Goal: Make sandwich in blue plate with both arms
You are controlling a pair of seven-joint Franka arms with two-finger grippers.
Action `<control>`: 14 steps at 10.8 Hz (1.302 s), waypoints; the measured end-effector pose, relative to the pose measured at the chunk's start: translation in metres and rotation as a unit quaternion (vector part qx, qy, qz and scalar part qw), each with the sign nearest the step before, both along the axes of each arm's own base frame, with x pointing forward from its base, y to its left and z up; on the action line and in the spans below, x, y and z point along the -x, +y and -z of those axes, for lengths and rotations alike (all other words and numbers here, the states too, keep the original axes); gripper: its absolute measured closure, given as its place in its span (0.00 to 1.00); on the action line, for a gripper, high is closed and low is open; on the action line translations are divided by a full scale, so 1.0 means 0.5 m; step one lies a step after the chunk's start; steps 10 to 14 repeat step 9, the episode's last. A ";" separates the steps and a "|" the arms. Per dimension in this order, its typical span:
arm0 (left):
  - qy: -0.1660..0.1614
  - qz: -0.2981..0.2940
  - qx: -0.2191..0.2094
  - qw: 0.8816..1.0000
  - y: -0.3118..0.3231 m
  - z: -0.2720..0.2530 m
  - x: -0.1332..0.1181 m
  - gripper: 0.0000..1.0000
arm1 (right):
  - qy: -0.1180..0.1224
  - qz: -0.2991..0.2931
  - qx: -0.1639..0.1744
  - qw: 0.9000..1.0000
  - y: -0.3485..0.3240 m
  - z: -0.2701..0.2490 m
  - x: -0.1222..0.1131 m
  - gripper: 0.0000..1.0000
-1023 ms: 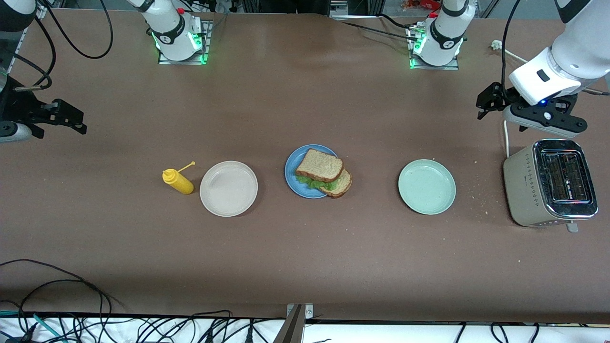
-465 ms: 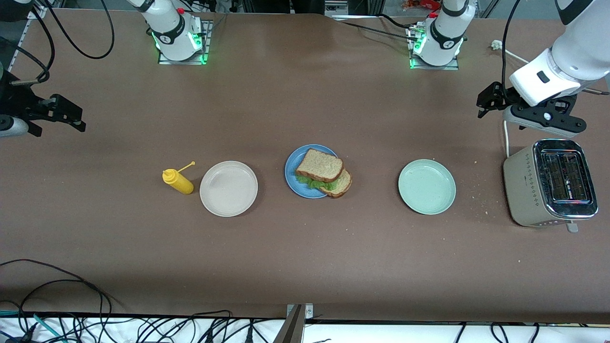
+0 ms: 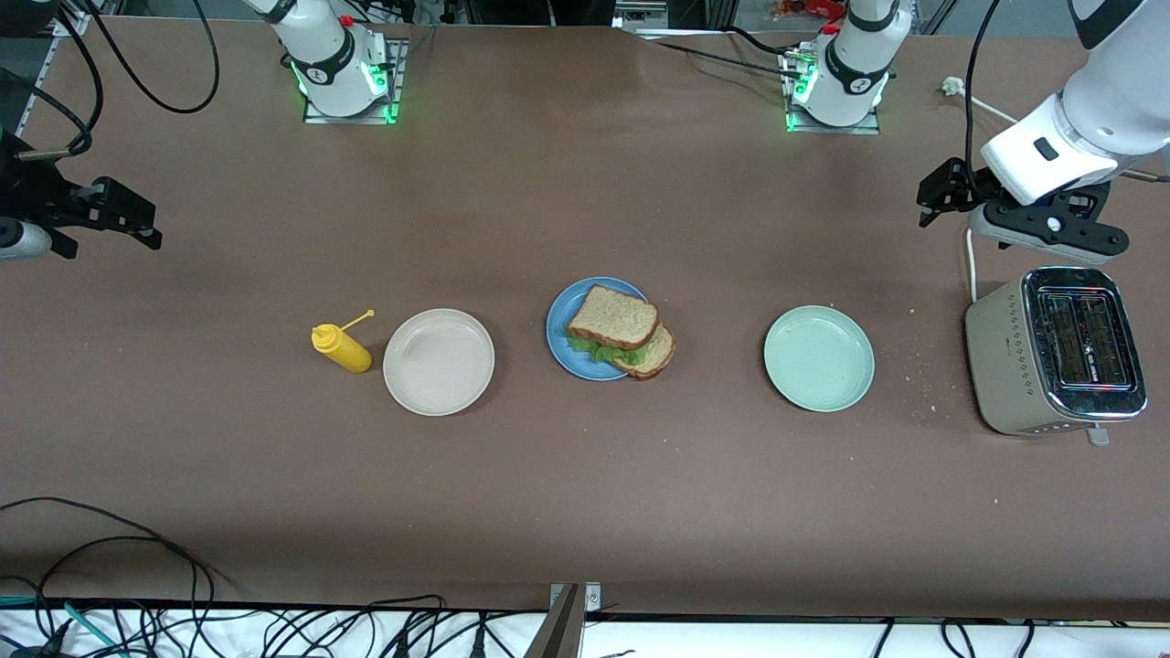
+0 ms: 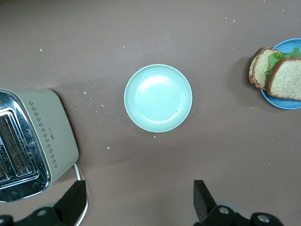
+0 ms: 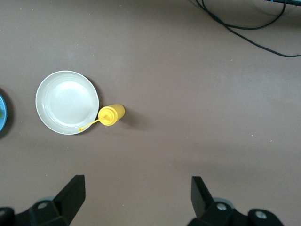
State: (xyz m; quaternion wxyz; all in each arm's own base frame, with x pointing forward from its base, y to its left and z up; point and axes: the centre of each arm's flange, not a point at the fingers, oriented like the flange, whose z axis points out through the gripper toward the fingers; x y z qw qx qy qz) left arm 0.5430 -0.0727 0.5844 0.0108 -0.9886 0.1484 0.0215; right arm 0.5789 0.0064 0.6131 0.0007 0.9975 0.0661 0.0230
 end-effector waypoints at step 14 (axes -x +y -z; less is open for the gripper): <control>0.003 -0.001 0.000 1.000 0.002 0.003 0.000 0.00 | -0.011 0.029 0.015 0.999 -0.006 -0.029 0.001 0.00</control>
